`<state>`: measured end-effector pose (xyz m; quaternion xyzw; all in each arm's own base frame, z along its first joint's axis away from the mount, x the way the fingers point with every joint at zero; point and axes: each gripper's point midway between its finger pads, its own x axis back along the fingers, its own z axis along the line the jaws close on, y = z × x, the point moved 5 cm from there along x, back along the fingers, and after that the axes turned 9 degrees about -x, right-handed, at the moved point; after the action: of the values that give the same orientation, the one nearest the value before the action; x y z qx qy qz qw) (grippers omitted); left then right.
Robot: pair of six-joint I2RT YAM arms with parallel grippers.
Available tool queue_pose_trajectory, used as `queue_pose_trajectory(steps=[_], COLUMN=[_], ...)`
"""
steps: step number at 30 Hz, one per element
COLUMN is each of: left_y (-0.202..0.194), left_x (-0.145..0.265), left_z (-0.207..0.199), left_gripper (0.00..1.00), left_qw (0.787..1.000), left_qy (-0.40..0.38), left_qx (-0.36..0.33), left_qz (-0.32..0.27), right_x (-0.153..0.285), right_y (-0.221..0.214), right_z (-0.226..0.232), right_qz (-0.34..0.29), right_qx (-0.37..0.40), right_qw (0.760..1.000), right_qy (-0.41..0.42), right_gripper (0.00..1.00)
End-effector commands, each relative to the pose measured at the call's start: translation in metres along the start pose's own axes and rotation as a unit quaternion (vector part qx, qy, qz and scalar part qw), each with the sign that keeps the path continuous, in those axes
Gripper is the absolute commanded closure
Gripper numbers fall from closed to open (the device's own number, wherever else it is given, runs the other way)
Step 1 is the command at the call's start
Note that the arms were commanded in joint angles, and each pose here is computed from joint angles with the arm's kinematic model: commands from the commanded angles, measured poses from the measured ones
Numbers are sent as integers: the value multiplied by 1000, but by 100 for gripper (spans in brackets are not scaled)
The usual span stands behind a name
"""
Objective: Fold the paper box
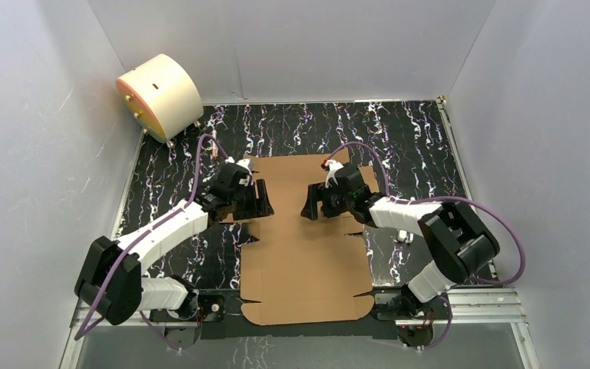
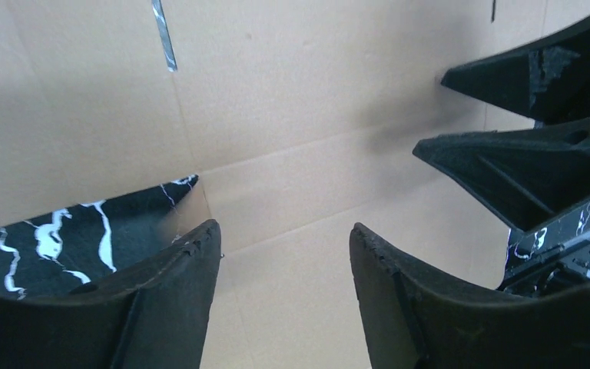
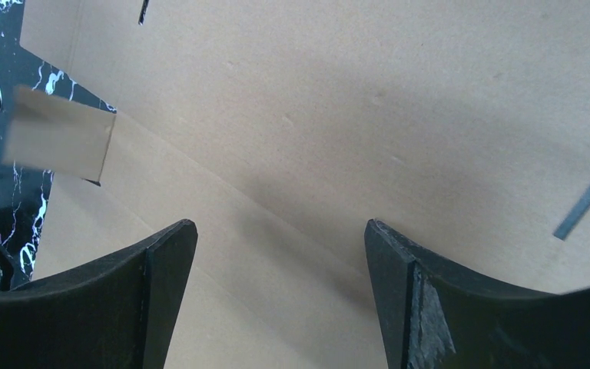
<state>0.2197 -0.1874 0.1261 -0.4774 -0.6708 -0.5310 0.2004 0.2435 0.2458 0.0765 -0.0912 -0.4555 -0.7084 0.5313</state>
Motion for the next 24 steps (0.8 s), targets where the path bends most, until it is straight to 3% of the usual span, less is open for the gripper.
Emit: queue_pose_trajectory(steps=[1,7,18,24], left_y=[28,36,31,30], left_x=[30,38,6,-21], left_z=[-4,-19,-38,-44], left_gripper=[38,30,26,25], left_qw=[997,997,995,993], left_qy=[20,-19,-93,-111], left_qx=[-33,-42,-27,-28], left_qz=[-61,-65,-13,13], right_x=[23,50,93,108], right_y=[36,42,15,-5], right_z=[19,12,-28,-55], right_qz=[-57,-78,-59,-41], right_qx=[36,52,12,-38], right_qw=[998,994,982,981], right_qy=[-11,-63,-178,-187], right_gripper=[9,1,1,1])
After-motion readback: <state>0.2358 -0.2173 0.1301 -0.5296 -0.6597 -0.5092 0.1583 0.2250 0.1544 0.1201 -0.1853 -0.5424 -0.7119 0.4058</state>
